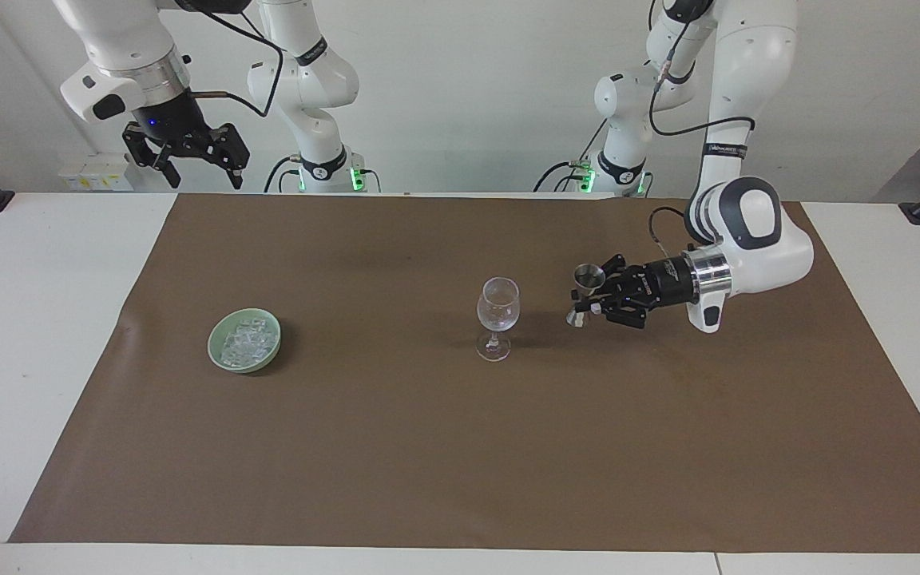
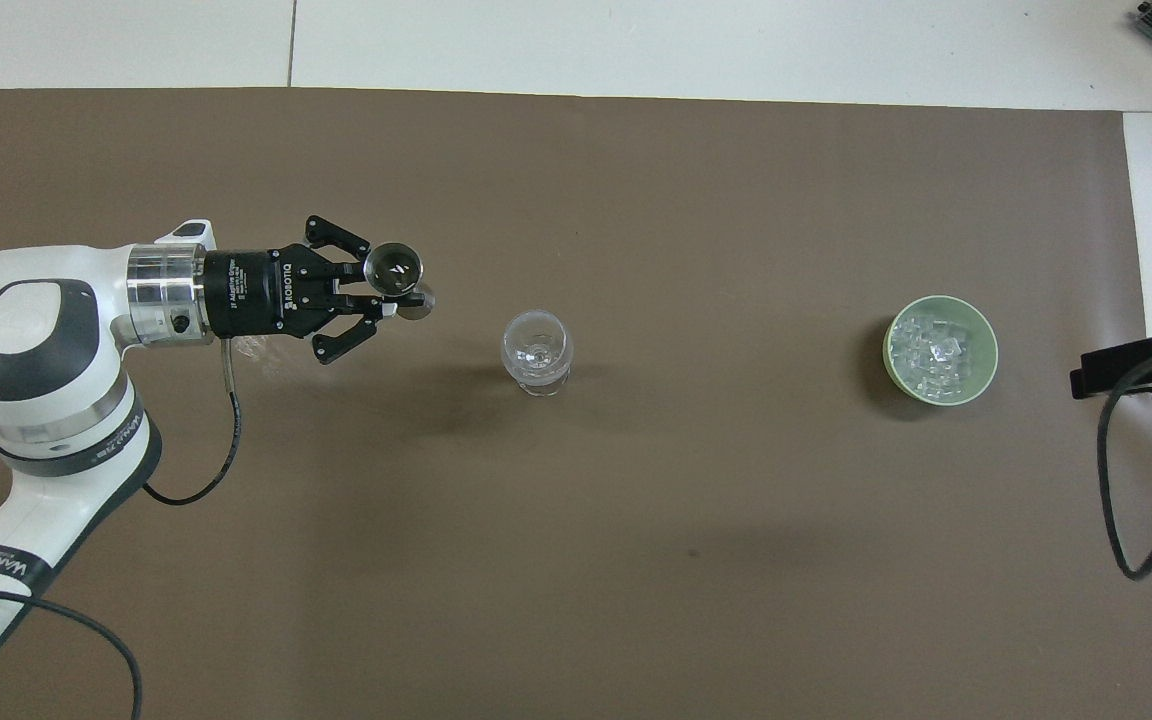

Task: Pour wine and add ice with both arms
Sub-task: 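Carry the bottle with the left gripper over the clear glass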

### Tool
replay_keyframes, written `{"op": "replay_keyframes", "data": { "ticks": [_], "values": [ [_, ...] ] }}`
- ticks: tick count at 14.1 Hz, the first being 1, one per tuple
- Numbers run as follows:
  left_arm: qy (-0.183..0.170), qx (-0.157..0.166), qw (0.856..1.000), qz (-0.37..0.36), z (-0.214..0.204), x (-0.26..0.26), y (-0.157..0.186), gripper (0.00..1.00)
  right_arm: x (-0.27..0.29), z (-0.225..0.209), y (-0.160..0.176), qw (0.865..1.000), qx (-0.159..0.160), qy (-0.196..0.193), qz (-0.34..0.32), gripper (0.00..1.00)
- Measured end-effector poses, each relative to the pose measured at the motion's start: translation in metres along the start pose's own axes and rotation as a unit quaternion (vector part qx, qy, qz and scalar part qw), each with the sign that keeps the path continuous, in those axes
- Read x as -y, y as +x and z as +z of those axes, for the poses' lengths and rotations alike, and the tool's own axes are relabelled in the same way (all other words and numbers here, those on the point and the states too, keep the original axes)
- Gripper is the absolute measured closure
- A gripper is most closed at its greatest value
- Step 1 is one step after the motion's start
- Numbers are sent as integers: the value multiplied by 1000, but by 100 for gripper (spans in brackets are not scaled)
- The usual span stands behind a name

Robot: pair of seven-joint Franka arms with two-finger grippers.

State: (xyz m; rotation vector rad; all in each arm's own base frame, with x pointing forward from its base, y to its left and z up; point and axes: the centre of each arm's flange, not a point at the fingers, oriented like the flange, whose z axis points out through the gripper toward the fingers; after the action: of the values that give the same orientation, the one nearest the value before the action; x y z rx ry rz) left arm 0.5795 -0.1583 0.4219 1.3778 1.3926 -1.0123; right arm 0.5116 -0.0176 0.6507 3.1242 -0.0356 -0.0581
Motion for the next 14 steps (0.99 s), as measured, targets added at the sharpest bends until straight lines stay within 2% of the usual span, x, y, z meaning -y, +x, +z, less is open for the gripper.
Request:
{"op": "replay_keyframes", "data": {
  "ticks": [2,10,14],
  "values": [
    [-5,-13,1000,6,10,7,-22,78,0,0,0,1000,0,0,0,0],
    [-9,-37,999,16,31,23,-30,78,0,0,0,1000,0,0,0,0],
    [-4,-80,996,40,25,27,-35,78,0,0,0,1000,0,0,0,0]
  ]
}}
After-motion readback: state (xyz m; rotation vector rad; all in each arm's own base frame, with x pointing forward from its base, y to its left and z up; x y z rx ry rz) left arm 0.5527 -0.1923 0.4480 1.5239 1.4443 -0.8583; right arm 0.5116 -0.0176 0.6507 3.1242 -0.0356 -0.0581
